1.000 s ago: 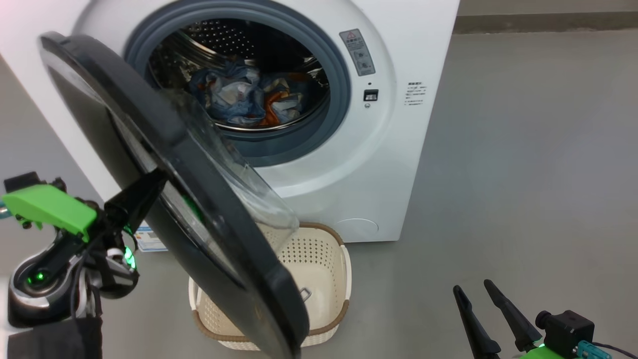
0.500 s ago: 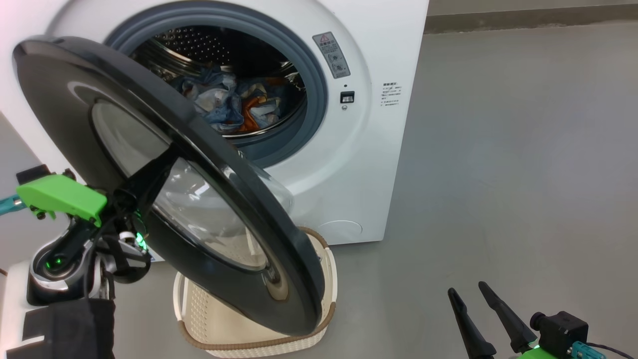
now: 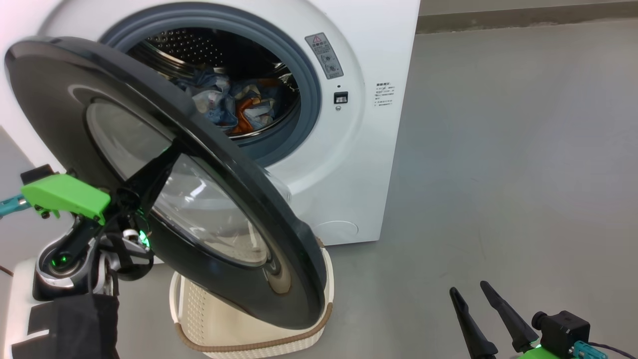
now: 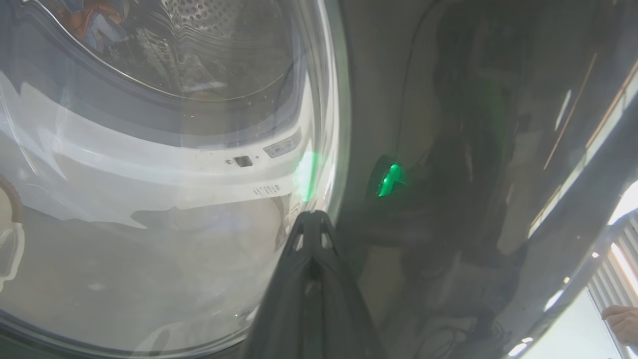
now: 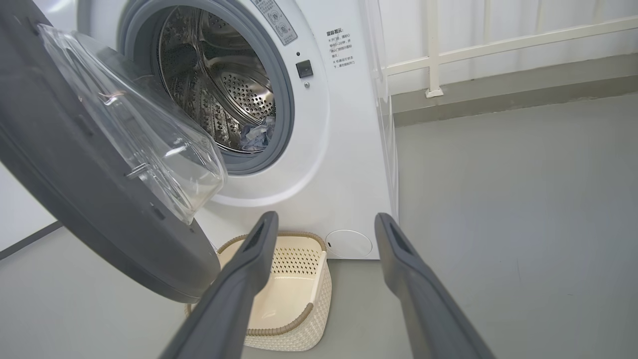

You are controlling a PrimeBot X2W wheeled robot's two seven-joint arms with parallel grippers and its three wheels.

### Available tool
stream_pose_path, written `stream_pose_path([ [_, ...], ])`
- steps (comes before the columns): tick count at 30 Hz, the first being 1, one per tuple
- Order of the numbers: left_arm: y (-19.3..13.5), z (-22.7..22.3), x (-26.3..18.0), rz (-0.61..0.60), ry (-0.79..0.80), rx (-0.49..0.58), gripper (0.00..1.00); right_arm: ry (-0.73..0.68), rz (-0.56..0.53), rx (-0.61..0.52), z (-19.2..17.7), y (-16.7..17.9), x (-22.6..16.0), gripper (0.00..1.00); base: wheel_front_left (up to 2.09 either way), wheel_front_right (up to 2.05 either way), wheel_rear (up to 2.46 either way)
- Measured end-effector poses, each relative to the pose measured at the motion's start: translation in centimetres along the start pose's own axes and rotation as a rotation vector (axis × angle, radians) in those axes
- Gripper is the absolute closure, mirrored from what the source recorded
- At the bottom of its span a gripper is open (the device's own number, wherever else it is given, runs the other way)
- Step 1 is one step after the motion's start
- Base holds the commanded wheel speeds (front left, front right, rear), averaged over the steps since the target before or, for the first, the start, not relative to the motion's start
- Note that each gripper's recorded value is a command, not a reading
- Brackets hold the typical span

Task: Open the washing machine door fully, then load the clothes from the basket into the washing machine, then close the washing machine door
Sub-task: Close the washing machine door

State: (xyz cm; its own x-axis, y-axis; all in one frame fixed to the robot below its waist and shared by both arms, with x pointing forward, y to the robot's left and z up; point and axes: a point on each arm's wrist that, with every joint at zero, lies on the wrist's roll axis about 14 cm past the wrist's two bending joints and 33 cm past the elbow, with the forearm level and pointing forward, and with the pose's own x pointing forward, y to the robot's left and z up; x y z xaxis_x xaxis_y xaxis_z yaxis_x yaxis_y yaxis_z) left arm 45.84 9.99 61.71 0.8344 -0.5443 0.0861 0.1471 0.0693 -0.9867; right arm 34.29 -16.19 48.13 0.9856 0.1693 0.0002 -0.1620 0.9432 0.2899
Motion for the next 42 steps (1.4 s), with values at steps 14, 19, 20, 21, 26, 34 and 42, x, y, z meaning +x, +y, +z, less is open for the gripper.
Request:
stream_pose_path([
  [14, -0.7, 1.3, -2.7, -0.005, -0.078, 0.111, 0.73, -0.011, 0.017, -0.003, 0.4, 0.4, 0.6, 0.00, 0.00, 0.00, 0.00],
  [19, -0.3, 1.3, -4.3, 0.009, -0.102, 0.223, 0.00, -0.013, 0.025, -0.005, 0.5, 0.6, 0.8, 0.00, 0.00, 0.00, 0.00],
  [20, -0.1, 1.3, -4.7, 0.018, -0.104, 0.251, 0.00, -0.014, 0.027, -0.005, 0.5, 0.6, 0.8, 0.00, 0.00, 0.00, 0.00],
  [21, 0.2, 1.2, -5.0, 0.033, -0.109, 0.287, 0.00, -0.014, 0.028, -0.006, 0.5, 0.6, 0.8, 0.00, 0.00, 0.00, 0.00],
  [26, 1.5, 1.5, -6.8, 0.096, -0.145, 0.496, 0.00, -0.018, 0.033, -0.008, 0.7, 0.7, 0.9, 0.00, 0.00, 0.00, 0.00],
  [34, 3.6, 0.5, -9.1, 0.181, -0.186, 0.776, 0.00, -0.027, 0.032, -0.013, 1.0, 0.6, 1.0, 0.00, 0.00, 0.00, 0.00],
  [42, 5.9, -1.0, -10.8, 0.216, -0.226, 0.969, 0.00, -0.028, 0.028, -0.017, 1.1, 0.3, 1.0, 0.00, 0.00, 0.00, 0.00],
])
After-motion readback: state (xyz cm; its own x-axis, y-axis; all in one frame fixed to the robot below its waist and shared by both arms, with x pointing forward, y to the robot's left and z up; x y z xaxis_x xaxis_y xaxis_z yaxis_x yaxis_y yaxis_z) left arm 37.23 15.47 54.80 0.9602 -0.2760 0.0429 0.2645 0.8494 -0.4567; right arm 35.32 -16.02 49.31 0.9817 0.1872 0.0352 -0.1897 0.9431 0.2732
